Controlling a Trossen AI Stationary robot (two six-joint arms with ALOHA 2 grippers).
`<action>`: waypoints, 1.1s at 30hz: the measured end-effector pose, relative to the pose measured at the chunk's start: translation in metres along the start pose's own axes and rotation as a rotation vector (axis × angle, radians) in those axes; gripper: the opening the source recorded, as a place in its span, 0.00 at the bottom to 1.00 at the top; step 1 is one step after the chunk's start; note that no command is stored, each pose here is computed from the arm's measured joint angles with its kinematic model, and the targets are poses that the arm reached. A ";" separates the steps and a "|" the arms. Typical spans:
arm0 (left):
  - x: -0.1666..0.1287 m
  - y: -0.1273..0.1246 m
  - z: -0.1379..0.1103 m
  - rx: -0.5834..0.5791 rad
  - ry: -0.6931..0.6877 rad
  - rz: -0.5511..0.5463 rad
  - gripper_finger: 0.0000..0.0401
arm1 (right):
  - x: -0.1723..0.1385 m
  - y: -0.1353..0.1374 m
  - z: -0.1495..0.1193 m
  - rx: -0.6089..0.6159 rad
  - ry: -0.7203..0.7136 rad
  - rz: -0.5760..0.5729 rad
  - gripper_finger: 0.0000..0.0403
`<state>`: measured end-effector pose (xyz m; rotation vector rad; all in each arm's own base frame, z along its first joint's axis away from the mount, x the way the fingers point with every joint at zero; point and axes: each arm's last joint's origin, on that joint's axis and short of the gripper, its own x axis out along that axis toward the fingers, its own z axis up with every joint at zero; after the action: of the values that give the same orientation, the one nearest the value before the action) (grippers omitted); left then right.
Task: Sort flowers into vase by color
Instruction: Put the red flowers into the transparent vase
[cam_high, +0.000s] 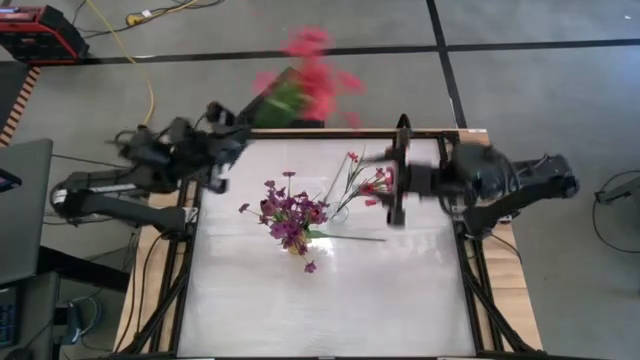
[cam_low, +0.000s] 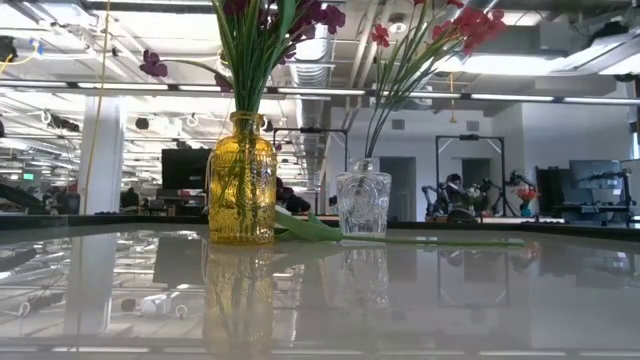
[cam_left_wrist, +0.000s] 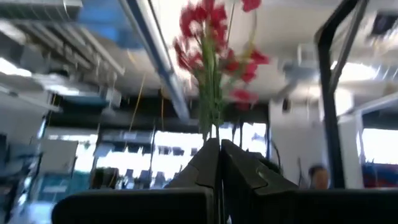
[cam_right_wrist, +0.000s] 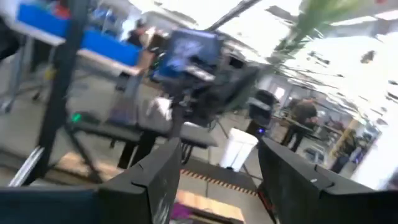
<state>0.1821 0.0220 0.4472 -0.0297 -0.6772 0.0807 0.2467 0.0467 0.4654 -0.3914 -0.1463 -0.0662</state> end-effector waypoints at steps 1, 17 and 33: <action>0.013 0.000 0.000 0.012 0.038 0.003 0.00 | 0.002 -0.010 0.001 0.024 -0.008 -0.013 0.59; 0.132 -0.001 -0.045 -0.087 0.217 -0.194 0.00 | 0.009 -0.069 -0.023 0.186 -0.021 0.079 0.55; 0.141 0.003 -0.070 -0.089 0.318 -0.179 0.00 | 0.008 -0.069 -0.016 0.125 -0.093 0.111 0.55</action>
<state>0.3349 0.0368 0.4808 -0.0659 -0.3628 -0.1250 0.2504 -0.0236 0.4775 -0.2770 -0.2196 0.0704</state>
